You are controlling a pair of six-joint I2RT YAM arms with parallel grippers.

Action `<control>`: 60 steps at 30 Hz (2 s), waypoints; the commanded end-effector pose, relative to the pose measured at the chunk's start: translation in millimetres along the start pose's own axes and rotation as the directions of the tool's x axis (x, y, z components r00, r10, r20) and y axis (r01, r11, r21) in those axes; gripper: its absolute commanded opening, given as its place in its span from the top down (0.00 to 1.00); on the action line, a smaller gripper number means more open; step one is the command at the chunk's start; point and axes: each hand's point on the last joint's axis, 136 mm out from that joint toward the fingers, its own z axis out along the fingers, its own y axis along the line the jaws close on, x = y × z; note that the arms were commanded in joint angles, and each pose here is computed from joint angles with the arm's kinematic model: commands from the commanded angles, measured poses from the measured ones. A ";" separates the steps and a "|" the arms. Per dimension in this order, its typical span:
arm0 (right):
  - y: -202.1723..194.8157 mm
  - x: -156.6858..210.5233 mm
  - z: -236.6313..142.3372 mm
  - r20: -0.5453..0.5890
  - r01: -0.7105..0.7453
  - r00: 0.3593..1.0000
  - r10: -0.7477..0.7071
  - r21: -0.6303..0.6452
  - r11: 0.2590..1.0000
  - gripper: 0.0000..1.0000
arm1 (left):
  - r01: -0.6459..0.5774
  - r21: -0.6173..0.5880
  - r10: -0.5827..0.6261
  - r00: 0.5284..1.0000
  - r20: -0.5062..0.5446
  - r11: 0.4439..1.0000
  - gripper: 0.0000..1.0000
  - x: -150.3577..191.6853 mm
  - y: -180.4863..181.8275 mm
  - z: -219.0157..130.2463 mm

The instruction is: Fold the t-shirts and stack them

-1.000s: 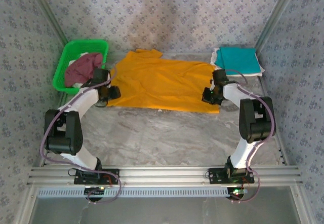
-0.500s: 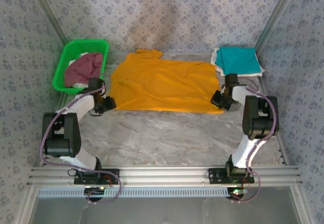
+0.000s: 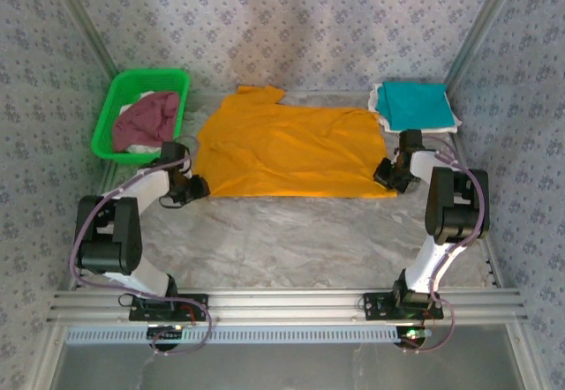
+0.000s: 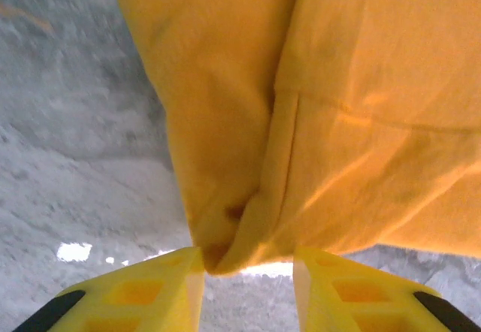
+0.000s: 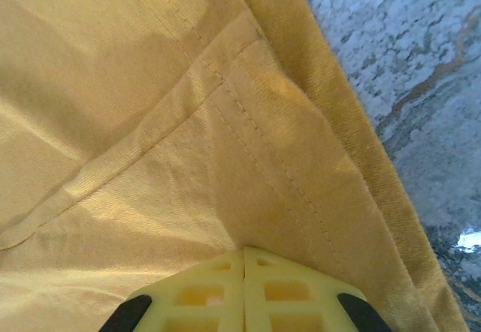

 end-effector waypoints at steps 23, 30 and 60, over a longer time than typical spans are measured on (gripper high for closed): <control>-24.2 23.8 7.1 -0.069 -0.009 0.998 0.016 0.107 0.994 0.92 | -0.062 -0.154 0.072 0.995 0.062 0.986 1.00 -38.5 20.0 -24.0; -29.6 21.9 4.7 -0.066 -0.003 0.998 0.012 0.134 0.991 0.92 | -0.075 -0.156 0.084 0.995 0.056 0.985 0.67 -47.5 17.3 -30.1; 81.0 -10.3 -53.0 0.111 0.277 0.950 -0.293 0.139 0.951 0.51 | -0.251 0.108 0.238 0.964 0.120 0.962 0.40 -133.4 -135.1 31.2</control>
